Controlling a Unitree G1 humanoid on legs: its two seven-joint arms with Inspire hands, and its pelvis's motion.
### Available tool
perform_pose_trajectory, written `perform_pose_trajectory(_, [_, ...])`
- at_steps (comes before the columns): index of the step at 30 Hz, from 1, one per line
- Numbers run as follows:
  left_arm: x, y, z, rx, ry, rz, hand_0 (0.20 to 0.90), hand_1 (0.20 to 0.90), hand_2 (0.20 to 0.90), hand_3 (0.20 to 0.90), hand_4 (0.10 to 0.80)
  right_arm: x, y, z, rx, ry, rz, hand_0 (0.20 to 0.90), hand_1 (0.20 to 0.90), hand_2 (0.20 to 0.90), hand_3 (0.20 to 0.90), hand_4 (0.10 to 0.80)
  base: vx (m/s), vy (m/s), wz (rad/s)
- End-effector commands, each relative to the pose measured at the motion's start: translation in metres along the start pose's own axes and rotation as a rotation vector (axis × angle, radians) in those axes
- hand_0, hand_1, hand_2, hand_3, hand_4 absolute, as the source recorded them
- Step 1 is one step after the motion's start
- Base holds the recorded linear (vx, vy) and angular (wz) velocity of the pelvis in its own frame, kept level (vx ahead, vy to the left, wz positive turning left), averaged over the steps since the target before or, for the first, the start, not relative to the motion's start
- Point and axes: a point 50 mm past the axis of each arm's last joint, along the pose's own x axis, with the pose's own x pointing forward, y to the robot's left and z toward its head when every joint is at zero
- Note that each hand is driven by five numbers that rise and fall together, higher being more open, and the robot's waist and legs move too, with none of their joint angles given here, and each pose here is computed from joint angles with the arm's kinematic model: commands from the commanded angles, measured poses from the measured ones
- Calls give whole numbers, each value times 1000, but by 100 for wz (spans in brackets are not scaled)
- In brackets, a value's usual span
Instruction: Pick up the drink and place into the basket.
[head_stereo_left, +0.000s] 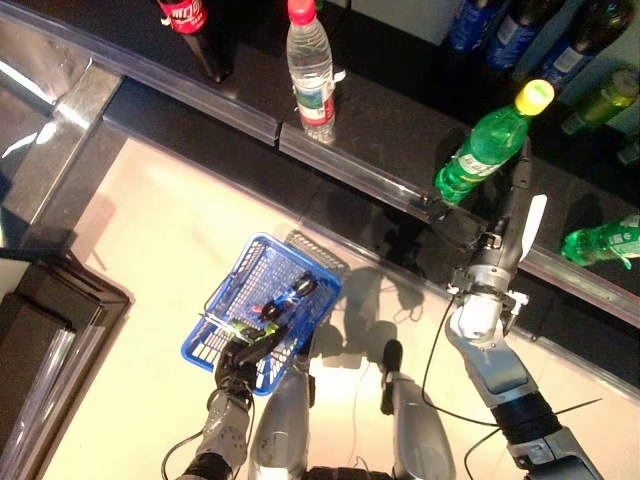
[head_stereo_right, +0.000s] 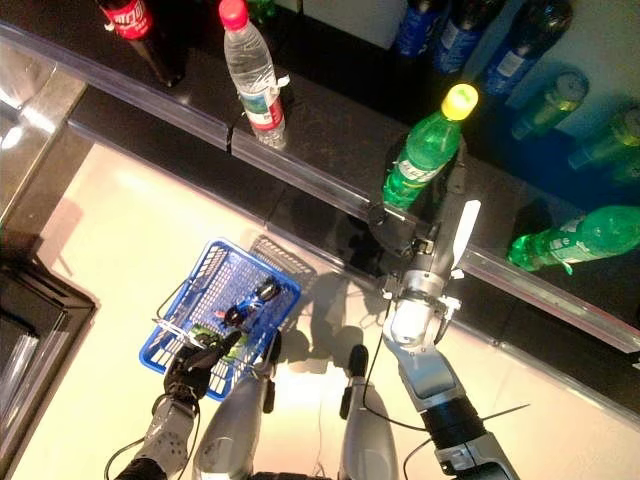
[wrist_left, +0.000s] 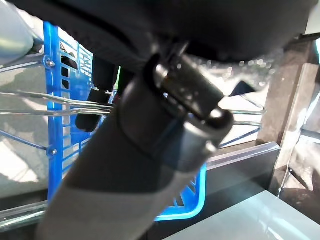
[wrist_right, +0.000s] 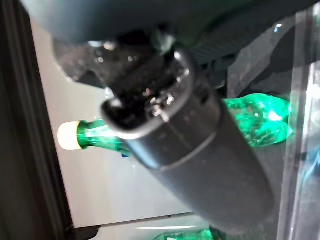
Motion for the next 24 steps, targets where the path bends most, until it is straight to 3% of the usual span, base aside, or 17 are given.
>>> perform_pose_trajectory(1, [-17, 18, 7, 47, -82, -31, 300, 300, 300, 200, 100, 26, -4, 66, 196, -310, -116, 900, 900, 900, 900, 800, 0, 0, 0])
perform_pose_trajectory(24, [-9, 5, 11, 82, -68, -72, 300, 300, 300, 200, 100, 75, -11, 77, 284, -250, -281, 900, 900, 900, 900, 800, 6, -3, 2])
